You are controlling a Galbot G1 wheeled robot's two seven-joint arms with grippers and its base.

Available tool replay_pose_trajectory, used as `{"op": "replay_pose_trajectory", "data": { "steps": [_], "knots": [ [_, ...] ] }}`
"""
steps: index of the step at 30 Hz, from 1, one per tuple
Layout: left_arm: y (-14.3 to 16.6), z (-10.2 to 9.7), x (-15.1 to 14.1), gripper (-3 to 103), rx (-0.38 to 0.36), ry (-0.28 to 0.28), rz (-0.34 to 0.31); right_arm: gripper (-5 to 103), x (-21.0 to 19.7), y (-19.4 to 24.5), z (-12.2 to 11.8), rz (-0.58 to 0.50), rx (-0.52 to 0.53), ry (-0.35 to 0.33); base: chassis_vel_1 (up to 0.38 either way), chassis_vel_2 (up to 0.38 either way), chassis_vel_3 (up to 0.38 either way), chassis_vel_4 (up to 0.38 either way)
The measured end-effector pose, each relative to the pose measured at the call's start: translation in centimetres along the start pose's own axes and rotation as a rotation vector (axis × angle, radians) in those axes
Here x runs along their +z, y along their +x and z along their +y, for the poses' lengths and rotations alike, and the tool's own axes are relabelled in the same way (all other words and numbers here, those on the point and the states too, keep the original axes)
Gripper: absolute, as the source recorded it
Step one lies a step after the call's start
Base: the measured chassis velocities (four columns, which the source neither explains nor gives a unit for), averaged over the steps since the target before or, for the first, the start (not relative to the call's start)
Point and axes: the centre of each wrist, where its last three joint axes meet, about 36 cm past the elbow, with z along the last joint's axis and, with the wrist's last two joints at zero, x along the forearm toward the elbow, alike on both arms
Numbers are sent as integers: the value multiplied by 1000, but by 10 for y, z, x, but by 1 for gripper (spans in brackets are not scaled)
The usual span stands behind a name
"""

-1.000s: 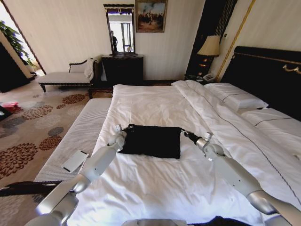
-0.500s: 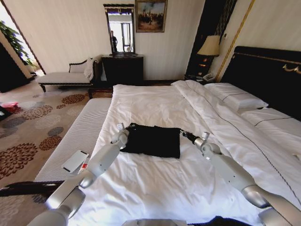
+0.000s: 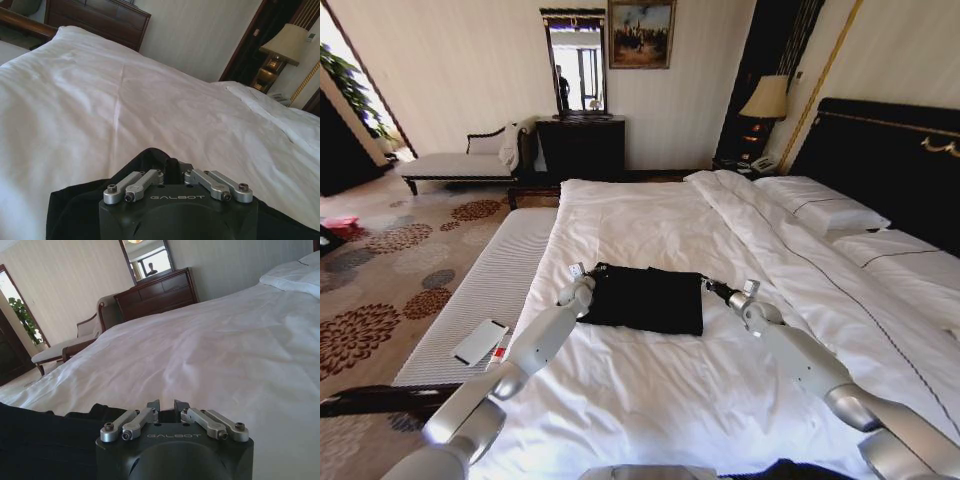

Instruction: Fold the clothes on the bed.

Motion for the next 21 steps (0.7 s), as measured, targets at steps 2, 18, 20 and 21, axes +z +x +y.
{"op": "replay_pose_trajectory", "data": {
  "steps": [2, 18, 20, 21],
  "knots": [
    [3, 1, 0, 25, -2, -13, -2, 21, -2, 1, 3, -1, -7, 4, 0, 0, 0, 0],
    [26, 4, -7, 79, -27, -81, -24, 75, -11, 26, 13, -19, -43, 33, 0, 0, 0, 0],
    [36, 5, -10, 90, -22, -99, -36, 86, -16, 34, 14, -28, -43, 32, 0, 0, 0, 0],
    [40, 5, -11, 90, -18, -105, -40, 91, -17, 37, 15, -31, -42, 30, 0, 0, 0, 0]
  ]
}}
